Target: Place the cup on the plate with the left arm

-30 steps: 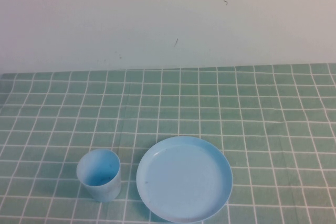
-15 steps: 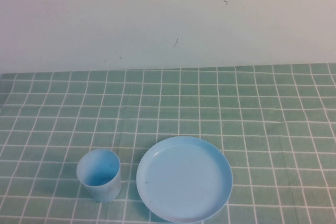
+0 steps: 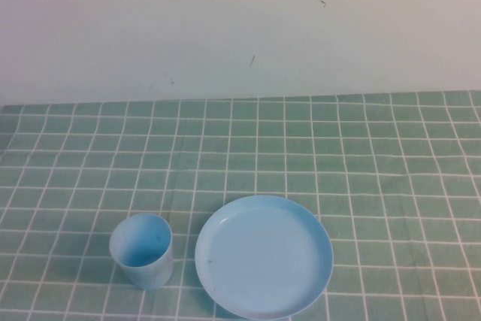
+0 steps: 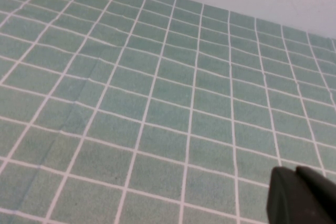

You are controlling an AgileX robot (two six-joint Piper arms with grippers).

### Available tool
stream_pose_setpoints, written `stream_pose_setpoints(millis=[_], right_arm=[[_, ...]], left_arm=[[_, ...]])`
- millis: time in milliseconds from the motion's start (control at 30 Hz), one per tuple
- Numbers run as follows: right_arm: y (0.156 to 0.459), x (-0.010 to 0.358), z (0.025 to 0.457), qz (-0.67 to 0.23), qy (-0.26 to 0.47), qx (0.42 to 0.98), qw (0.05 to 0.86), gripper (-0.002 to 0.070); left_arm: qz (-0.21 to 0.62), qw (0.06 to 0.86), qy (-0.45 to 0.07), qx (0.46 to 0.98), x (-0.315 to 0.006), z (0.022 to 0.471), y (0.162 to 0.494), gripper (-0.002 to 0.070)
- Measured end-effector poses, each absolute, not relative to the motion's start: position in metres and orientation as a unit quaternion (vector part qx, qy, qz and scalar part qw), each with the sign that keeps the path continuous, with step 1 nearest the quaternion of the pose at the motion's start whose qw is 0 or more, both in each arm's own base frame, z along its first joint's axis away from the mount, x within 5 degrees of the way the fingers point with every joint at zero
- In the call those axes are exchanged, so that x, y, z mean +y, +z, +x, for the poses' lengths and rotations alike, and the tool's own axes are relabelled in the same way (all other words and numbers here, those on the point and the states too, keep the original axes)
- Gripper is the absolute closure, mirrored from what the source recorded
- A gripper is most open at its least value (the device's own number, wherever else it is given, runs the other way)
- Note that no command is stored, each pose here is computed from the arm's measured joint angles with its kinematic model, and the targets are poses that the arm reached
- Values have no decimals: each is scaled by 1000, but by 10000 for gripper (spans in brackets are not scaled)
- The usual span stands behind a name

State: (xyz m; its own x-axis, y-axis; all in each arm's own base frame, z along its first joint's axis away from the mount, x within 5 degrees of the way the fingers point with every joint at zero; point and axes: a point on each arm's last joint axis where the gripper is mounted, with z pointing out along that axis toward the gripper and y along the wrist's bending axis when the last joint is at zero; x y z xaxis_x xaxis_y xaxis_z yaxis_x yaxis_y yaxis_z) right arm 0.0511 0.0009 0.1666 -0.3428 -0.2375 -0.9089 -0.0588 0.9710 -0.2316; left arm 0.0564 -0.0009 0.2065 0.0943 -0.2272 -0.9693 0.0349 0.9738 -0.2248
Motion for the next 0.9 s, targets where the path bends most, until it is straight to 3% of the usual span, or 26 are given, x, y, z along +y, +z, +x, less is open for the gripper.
stream_pose_setpoints(millis=[233, 333, 467, 567, 767, 900], right_arm=[[167, 1, 51, -91, -79, 816, 566, 678], [167, 1, 51, -91, -79, 816, 566, 678], [167, 1, 51, -91, -79, 816, 566, 678], [167, 1, 51, -91, -79, 816, 566, 678], [167, 1, 51, -91, -79, 816, 566, 678], [167, 1, 51, -91, -79, 816, 566, 678]], left_arm=[[-19, 896, -158, 415, -9, 34, 257, 677], [-27, 907, -208, 365, -9, 27, 265, 677], [-56, 891, -270, 359, -8, 22, 287, 677], [-79, 878, -283, 377, -6, 16, 313, 677], [-136, 836, -257, 465, 0, 1, 362, 677], [-178, 777, -222, 561, 3, 16, 371, 677]])
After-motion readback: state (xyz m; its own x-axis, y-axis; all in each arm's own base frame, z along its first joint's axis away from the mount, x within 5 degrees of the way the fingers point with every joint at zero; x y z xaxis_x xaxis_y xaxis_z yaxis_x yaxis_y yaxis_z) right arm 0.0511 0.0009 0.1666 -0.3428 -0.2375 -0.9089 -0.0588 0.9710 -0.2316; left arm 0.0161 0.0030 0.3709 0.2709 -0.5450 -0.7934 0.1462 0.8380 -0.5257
